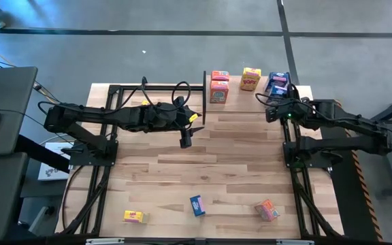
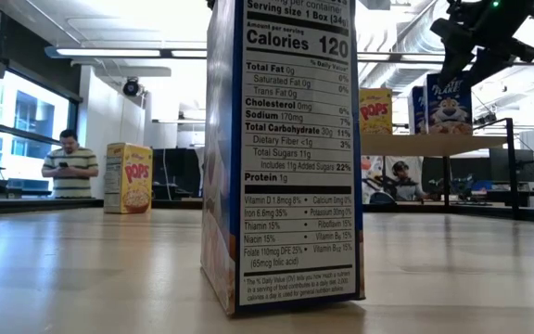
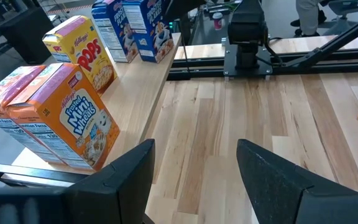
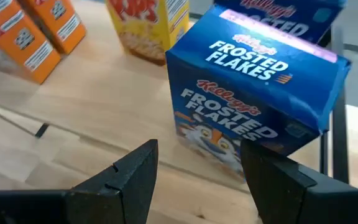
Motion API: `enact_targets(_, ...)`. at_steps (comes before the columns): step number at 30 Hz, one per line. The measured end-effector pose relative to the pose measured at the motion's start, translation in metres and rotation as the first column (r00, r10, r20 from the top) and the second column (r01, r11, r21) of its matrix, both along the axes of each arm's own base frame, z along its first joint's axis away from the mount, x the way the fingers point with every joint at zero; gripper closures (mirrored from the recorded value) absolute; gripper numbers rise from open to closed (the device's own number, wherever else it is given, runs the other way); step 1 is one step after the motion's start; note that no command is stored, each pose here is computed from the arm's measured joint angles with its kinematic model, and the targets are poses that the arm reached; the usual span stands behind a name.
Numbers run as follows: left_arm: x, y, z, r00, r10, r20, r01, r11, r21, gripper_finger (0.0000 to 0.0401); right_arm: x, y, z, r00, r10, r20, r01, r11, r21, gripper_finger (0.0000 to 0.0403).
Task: Stack cereal on shelf
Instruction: Put the top blue cereal box on the shelf aligned with the other blue cereal box
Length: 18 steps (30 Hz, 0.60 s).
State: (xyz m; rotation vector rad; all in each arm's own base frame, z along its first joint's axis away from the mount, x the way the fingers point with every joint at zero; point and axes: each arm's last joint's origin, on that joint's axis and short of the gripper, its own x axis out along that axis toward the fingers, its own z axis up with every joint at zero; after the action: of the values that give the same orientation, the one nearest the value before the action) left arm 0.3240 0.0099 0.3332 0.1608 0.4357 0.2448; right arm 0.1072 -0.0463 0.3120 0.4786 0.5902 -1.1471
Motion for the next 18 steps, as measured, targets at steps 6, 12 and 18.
enact_targets(6,0.0,0.0001,0.0,1.0,0.0,0.0,0.0,1.0,0.0,0.0183,-0.0004,0.0007,-0.001,1.0,0.008,0.0,-0.008,1.0,0.026,0.0182)
enact_targets(12,0.0,0.0,0.0,1.0,0.0,0.0,0.0,1.0,0.0,0.0183,-0.0003,0.0008,-0.0023,1.0,-0.004,-0.002,0.004,0.999,0.042,0.0182)
enact_targets(18,0.0,0.0001,0.0,1.0,-0.003,-0.003,0.003,1.0,0.007,0.0183,0.0042,-0.0004,-0.008,0.998,-0.03,-0.055,0.034,0.997,0.069,0.0182)
